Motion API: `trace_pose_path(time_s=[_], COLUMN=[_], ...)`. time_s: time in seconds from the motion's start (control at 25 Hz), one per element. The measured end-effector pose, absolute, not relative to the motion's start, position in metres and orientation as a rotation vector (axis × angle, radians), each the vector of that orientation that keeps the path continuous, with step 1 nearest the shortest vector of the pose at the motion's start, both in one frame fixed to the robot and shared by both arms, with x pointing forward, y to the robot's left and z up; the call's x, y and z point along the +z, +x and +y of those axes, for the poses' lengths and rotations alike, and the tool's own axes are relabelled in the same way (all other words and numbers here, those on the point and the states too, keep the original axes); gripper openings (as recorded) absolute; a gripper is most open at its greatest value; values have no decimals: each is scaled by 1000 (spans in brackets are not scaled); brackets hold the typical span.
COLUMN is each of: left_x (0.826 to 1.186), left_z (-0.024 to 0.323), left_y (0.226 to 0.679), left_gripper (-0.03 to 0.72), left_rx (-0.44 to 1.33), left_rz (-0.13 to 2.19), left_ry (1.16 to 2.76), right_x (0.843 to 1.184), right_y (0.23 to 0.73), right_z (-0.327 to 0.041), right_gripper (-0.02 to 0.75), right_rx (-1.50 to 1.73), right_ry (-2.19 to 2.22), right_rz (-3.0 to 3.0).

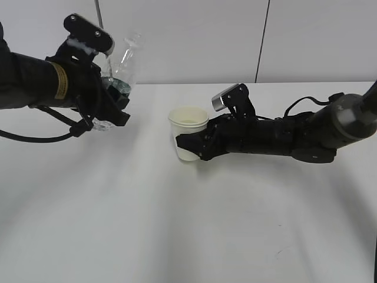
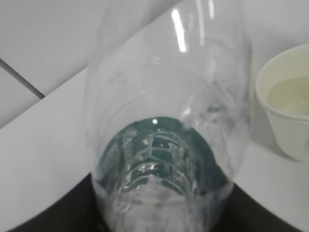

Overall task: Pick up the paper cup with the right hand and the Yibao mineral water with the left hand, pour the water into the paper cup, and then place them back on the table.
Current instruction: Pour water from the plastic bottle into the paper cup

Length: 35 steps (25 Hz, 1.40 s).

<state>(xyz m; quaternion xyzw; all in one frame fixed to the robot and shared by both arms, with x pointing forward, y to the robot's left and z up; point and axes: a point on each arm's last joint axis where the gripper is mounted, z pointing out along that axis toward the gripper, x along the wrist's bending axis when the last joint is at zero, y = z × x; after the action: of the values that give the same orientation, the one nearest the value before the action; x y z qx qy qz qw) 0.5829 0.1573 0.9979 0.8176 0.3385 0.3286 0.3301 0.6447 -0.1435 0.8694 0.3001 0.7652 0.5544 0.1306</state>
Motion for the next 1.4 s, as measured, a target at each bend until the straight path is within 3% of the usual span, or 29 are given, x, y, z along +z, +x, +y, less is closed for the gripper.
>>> trace_pose_path(time_s=[0.64, 1.4], left_x=[995, 996], left_z=[175, 187], left_y=[598, 606], left_gripper=[347, 347], left_rx=[777, 741], left_rz=[934, 957], left_ry=[1978, 1859], right_x=[871, 874], right_y=[657, 683], right_z=[-155, -225], right_gripper=[521, 521], right_rx=[1523, 1393], right_ry=[955, 1295], right_rz=[2080, 1738])
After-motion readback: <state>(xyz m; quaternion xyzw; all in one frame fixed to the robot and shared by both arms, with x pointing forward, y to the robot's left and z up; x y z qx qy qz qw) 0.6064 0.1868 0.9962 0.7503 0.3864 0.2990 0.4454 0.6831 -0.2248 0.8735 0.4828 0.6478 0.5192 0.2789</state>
